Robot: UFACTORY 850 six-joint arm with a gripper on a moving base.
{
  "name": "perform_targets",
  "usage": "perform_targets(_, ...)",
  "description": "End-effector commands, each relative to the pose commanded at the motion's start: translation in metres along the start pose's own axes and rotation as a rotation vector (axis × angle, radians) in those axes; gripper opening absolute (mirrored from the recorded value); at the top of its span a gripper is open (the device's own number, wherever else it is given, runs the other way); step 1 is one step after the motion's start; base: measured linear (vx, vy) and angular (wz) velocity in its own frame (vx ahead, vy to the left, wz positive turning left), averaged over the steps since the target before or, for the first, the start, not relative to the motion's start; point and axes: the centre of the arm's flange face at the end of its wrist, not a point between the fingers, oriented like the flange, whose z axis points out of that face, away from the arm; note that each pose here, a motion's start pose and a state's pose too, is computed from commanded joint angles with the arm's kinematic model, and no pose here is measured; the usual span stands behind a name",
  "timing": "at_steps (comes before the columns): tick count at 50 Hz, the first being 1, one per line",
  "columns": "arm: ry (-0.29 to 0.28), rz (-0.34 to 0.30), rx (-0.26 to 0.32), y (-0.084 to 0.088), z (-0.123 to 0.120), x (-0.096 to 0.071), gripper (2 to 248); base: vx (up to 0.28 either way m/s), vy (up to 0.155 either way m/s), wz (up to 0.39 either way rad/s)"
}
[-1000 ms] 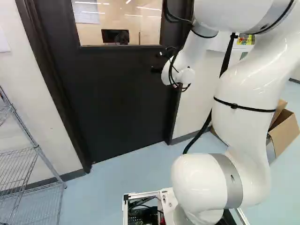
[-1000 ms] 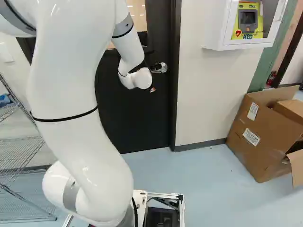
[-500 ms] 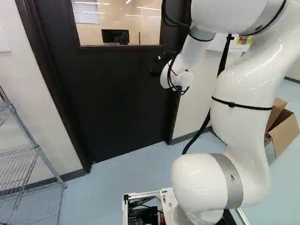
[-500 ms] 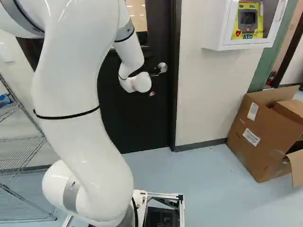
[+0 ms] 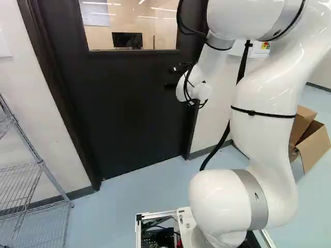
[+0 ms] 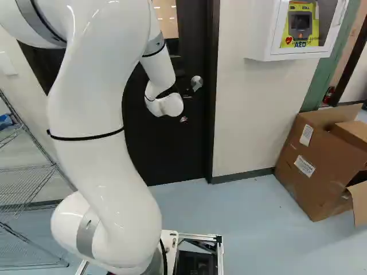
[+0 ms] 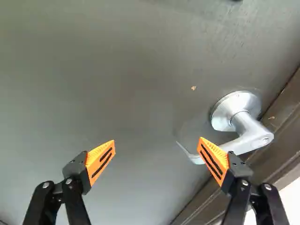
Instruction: Open the door and move inside
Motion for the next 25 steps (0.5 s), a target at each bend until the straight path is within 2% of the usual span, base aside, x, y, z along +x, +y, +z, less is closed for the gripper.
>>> perform_targets(25, -0.048, 0.014, 0.012, -0.004, 0.008, -0.027, 247, 0.000, 0.000, 0.000)
